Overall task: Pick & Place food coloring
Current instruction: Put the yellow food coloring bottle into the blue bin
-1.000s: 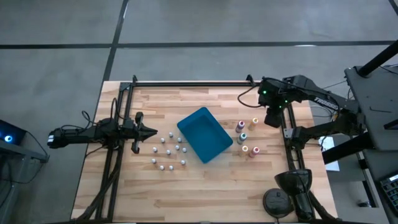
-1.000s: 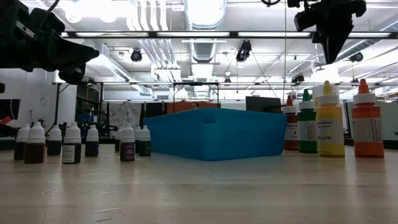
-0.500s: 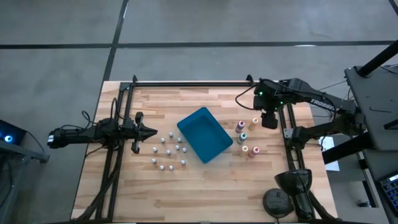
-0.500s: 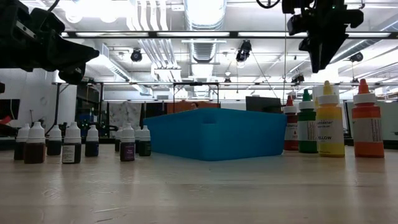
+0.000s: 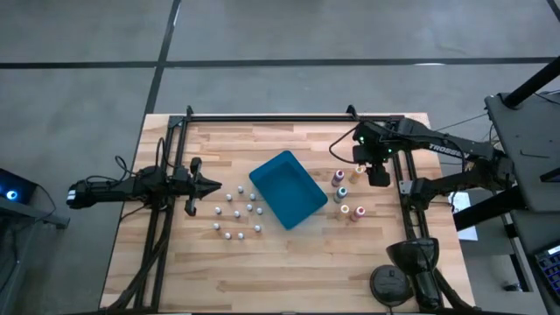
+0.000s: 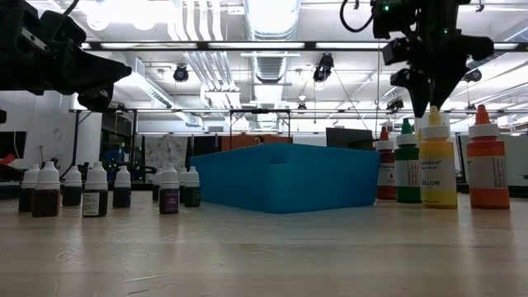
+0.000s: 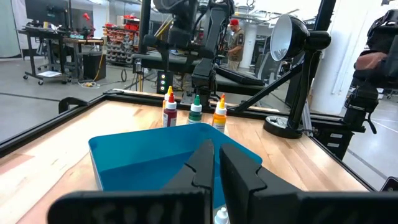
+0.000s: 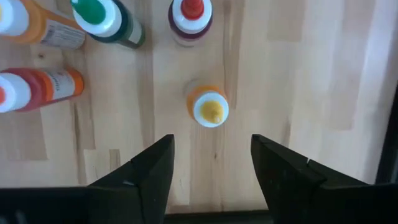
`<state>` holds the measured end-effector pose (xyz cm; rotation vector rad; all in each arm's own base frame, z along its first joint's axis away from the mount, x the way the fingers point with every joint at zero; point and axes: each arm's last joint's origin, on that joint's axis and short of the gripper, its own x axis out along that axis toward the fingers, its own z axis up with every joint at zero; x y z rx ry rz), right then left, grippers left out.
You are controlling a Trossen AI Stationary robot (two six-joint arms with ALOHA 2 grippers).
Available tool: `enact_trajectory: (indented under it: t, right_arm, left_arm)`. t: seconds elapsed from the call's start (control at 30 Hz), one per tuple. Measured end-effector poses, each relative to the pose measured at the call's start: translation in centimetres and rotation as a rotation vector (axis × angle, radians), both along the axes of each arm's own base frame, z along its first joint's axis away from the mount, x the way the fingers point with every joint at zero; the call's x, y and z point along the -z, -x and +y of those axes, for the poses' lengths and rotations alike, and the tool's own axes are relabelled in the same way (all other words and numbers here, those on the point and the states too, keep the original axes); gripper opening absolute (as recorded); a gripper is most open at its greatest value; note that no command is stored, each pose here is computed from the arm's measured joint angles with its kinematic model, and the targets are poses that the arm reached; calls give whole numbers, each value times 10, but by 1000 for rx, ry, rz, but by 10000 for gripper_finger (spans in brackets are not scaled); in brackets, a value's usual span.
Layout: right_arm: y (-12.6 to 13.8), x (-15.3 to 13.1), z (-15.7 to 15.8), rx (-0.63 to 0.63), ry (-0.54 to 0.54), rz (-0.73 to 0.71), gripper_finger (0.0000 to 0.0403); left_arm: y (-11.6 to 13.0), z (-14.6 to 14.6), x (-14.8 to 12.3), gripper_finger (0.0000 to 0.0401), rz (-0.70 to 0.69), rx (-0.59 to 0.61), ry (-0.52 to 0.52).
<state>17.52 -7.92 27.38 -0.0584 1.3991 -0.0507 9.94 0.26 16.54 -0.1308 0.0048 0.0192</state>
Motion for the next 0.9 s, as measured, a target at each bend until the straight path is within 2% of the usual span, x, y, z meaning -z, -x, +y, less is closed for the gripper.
enact_trajectory:
  t: [0.53,0.9]
  right_arm:
    - [-1,27,0,-60,10,-1,206]
    - [-6,27,-3,-69,34,-46,206]
  left_arm:
    - [0,0,0,0,0,0,0]
    - [0,0,0,0,0,0,0]
